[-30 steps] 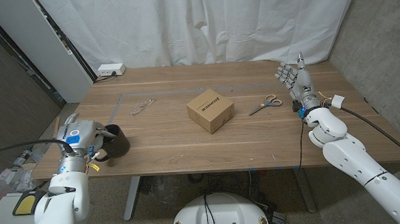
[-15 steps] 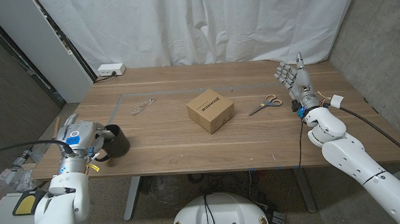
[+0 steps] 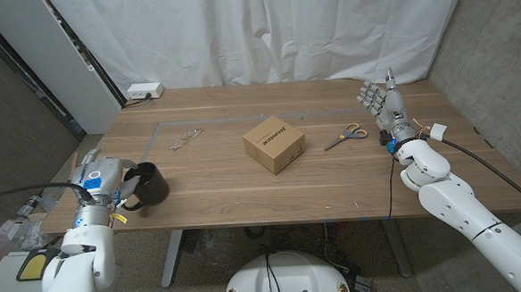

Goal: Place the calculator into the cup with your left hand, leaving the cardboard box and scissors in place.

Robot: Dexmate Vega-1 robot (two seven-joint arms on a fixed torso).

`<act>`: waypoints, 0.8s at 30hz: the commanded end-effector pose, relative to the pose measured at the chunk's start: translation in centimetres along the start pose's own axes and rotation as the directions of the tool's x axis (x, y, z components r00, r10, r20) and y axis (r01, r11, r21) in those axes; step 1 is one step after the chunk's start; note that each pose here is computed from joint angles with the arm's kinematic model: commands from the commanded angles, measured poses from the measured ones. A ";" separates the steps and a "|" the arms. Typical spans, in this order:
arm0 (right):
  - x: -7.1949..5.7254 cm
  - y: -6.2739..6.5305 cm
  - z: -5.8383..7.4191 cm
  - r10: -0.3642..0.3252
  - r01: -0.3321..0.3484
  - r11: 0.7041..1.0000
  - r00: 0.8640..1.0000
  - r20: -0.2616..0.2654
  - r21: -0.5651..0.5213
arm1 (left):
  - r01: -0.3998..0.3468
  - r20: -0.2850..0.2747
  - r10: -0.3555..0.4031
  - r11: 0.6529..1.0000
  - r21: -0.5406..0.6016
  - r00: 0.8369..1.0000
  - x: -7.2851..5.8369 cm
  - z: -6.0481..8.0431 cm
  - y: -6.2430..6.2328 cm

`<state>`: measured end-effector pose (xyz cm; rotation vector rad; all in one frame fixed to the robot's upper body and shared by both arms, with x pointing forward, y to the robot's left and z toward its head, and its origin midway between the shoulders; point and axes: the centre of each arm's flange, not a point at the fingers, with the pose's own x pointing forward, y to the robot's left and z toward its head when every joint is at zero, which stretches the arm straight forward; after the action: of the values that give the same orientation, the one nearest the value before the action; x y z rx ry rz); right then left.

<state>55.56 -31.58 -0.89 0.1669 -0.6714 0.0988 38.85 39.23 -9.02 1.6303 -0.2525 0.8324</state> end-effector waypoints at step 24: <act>-0.7 0.9 -0.2 0.014 -0.014 1.000 1.000 0.001 0.001 | -0.048 0.018 0.049 0.998 -0.045 0.999 -0.3 -1.1 2.0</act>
<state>55.11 -31.19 -1.13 0.1675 -0.6831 0.1043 37.50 39.55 -8.12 1.5937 -0.3078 0.8465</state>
